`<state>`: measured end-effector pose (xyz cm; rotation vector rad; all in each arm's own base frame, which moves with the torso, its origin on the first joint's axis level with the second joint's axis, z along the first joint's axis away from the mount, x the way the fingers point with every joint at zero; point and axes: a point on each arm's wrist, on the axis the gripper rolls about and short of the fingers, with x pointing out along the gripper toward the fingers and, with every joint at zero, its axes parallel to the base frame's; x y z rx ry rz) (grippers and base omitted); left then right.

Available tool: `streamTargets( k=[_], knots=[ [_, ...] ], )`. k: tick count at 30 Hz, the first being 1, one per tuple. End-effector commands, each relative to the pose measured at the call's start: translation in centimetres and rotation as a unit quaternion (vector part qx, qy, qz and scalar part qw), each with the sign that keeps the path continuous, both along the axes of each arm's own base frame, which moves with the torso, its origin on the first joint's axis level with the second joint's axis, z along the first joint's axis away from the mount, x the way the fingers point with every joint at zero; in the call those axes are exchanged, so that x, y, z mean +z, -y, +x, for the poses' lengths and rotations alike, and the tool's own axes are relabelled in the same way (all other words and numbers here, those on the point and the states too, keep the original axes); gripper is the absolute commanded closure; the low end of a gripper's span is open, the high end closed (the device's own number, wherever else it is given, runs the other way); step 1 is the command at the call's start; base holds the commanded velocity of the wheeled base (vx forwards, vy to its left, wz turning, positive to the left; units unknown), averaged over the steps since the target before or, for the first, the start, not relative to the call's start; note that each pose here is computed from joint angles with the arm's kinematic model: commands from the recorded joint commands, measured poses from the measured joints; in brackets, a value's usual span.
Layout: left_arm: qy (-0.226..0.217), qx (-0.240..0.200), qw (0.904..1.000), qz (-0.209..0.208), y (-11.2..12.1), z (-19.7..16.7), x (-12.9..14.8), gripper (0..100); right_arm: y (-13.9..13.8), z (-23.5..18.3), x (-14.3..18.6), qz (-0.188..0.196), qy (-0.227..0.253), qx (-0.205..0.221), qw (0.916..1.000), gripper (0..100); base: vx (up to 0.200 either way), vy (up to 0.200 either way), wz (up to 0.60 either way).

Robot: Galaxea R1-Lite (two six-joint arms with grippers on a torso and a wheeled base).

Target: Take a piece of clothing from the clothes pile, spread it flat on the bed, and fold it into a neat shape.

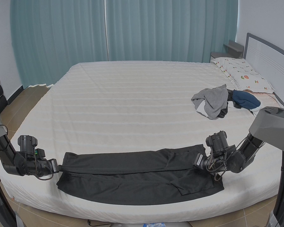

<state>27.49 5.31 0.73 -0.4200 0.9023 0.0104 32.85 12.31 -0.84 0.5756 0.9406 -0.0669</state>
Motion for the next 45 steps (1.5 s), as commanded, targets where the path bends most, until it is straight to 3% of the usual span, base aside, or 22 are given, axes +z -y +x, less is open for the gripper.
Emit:
streamTargets(
  k=[1, 14, 15, 19, 24, 30, 34, 35, 45],
  knots=[
    [-0.019, 0.004, 0.9998, 0.004, 0.1, -0.5, -0.7, 100, 0.1, -0.2, -0.3, -0.003, -0.006, -0.001, 1.0000, 100, 0.000, 0.000, 0.00],
    [-0.021, 0.010, 0.9997, 0.010, 0.2, -0.7, -0.7, 100, 0.4, -0.4, -0.2, -0.007, -0.006, 0.002, 1.0000, 100, 0.000, 0.000, 0.00],
    [-0.020, 0.010, 0.9997, 0.010, 0.2, -0.7, -0.7, 0, 0.3, -0.4, -0.2, -0.007, -0.007, 0.003, 0.9999, 0, 0.000, 0.000, 0.00],
    [-0.019, 0.009, 0.9997, 0.011, 0.2, -0.7, -0.6, 0, 0.2, -0.4, 0.1, -0.004, -0.002, 0.004, 1.0000, 0, 0.000, 0.000, 0.00],
    [-0.012, 0.014, 0.9998, 0.011, 0.1, -0.5, -0.3, 0, 0.9, -0.2, 3.0, 0.012, 0.036, -0.006, 0.9993, 0, 0.000, 0.000, 0.00],
    [0.029, 0.039, 0.9988, 0.002, -0.4, 0.6, 1.7, 0, 3.1, 0.0, 6.2, 0.030, 0.075, -0.035, 0.9961, 0, 0.000, 0.000, 0.00],
    [0.048, 0.067, 0.9964, -0.021, -0.7, 1.8, 2.7, 0, 3.9, 0.3, 6.0, 0.040, 0.073, -0.040, 0.9957, 0, 0.000, 0.000, 0.00],
    [0.053, 0.078, 0.9949, -0.036, -0.8, 2.9, 2.9, 0, 4.1, 0.2, 5.5, 0.057, 0.058, -0.033, 0.9962, 0, 0.000, 0.000, 0.00],
    [0.015, 0.110, 0.9894, -0.094, -0.8, 7.4, -0.8, 0, 5.2, -0.1, 4.6, 0.101, 0.027, -0.013, 0.9945, 0, 0.000, 0.000, 0.00]
  ],
)
